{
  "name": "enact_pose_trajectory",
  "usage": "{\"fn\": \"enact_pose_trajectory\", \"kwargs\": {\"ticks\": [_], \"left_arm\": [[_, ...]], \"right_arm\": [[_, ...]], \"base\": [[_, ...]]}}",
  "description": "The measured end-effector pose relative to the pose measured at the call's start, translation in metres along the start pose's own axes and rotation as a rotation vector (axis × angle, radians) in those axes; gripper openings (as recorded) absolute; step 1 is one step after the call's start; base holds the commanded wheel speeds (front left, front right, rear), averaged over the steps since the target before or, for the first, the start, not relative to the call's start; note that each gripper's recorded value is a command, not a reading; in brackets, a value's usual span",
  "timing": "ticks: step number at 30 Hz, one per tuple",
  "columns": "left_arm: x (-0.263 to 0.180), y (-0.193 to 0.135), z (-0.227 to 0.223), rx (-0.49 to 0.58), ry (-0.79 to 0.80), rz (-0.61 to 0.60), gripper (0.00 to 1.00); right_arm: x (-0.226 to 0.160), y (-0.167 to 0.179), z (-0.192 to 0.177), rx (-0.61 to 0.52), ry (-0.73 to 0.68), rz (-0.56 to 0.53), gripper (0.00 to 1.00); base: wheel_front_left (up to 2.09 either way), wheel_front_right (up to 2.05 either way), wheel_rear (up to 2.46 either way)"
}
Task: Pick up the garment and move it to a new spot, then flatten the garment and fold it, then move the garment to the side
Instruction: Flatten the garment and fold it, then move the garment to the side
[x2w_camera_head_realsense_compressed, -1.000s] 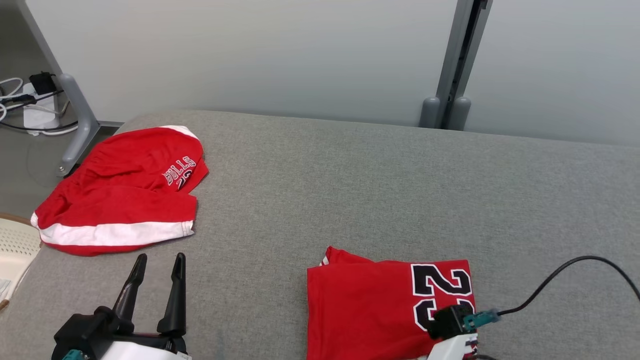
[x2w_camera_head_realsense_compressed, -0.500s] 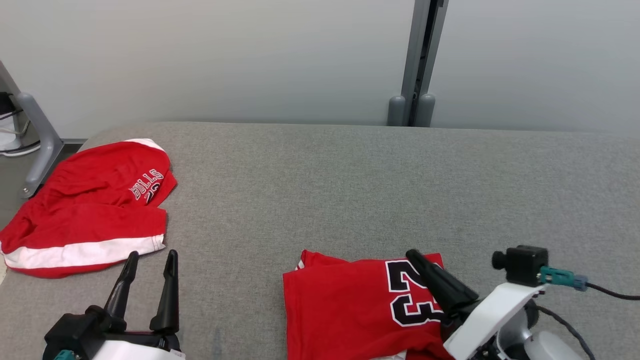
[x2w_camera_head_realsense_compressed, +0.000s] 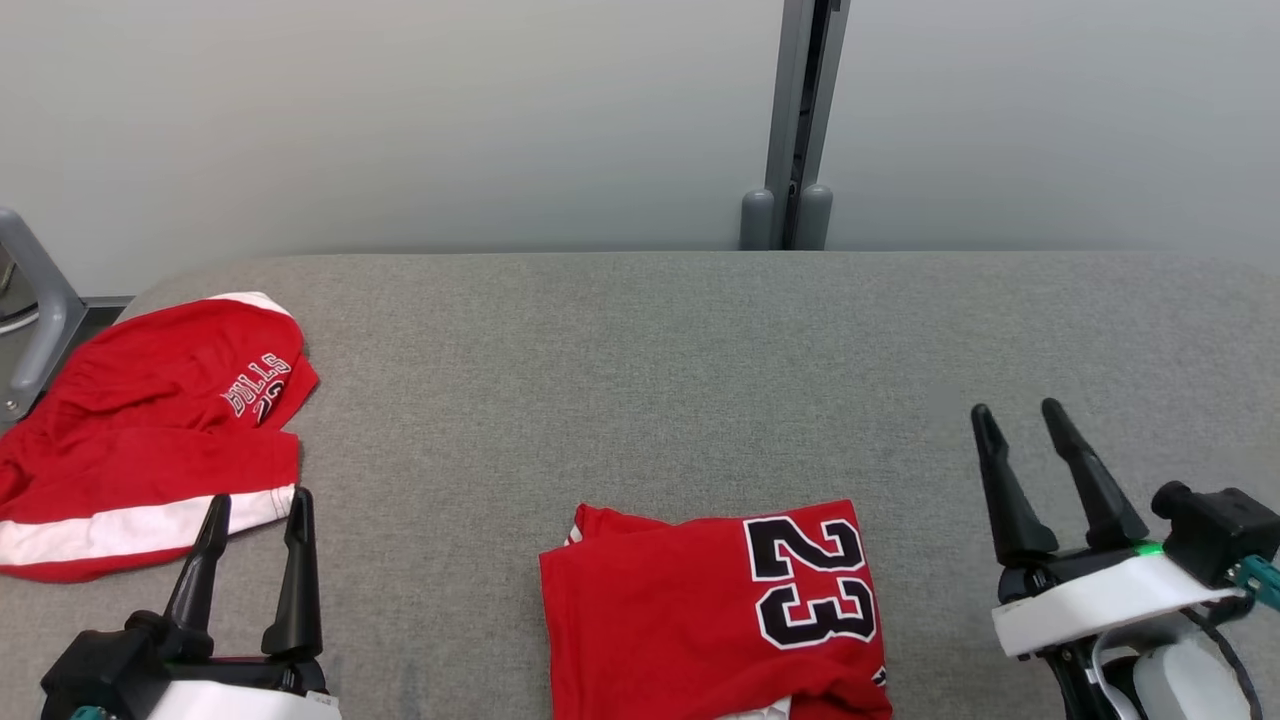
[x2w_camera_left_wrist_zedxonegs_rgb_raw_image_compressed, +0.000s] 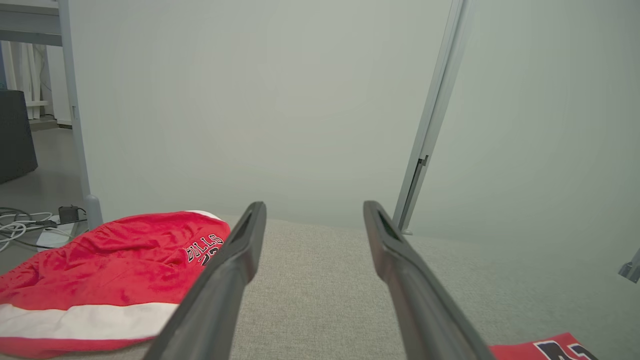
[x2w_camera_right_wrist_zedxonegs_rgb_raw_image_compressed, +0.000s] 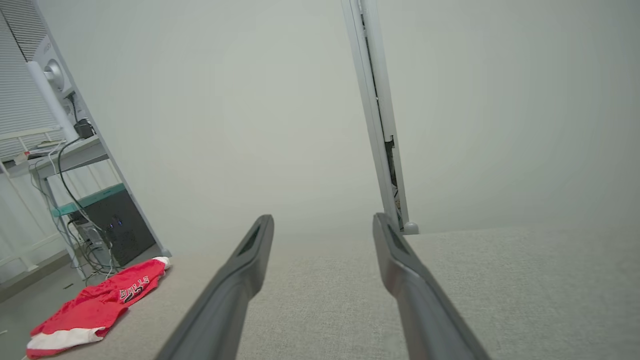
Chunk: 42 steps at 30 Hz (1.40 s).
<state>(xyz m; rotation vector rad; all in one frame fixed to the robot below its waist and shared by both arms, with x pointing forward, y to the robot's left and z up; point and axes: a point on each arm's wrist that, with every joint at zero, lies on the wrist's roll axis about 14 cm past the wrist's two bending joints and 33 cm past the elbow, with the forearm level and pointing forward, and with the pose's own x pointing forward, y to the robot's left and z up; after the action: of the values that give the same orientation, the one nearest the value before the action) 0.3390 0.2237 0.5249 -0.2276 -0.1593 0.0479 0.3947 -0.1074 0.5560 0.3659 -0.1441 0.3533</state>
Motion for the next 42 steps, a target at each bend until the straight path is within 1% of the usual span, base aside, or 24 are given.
{"fn": "enact_pose_trajectory", "kwargs": {"ticks": [5,9,13,17,25,34,38,40,42], "left_arm": [[0.000,0.000,-0.001,0.007,0.003,0.002,1.00],[0.000,-0.002,-0.003,0.006,0.007,0.002,1.00],[0.001,-0.004,-0.003,0.008,0.007,-0.003,1.00],[0.001,-0.007,-0.004,0.011,0.006,-0.009,1.00],[0.001,-0.010,-0.002,0.012,0.001,-0.016,1.00],[-0.002,-0.009,-0.004,0.010,0.006,-0.008,1.00],[-0.001,-0.009,-0.005,0.010,0.008,-0.008,1.00],[-0.001,-0.010,-0.006,0.009,0.010,-0.009,1.00],[-0.001,-0.011,-0.007,0.007,0.014,-0.011,1.00]], "right_arm": [[-0.008,-0.024,0.005,-0.102,-0.038,-0.104,1.00],[-0.018,-0.038,-0.008,-0.154,0.000,-0.159,1.00],[-0.027,-0.047,-0.021,-0.173,0.043,-0.198,1.00],[-0.029,-0.049,-0.023,-0.155,0.046,-0.215,1.00],[-0.025,-0.043,-0.023,-0.139,0.041,-0.200,1.00],[-0.024,-0.039,-0.033,-0.134,0.076,-0.188,1.00],[-0.019,-0.033,-0.038,-0.141,0.101,-0.163,1.00],[-0.015,-0.028,-0.047,-0.135,0.142,-0.143,1.00],[-0.015,-0.024,-0.067,-0.104,0.234,-0.134,1.00]], "base": [[0.00,0.00,0.00],[0.00,0.00,0.00],[0.00,0.00,0.00],[0.00,0.00,0.00],[0.00,0.00,0.00],[0.00,0.00,0.00],[0.00,0.00,0.00],[0.00,0.00,0.00],[0.00,0.00,0.00]]}}
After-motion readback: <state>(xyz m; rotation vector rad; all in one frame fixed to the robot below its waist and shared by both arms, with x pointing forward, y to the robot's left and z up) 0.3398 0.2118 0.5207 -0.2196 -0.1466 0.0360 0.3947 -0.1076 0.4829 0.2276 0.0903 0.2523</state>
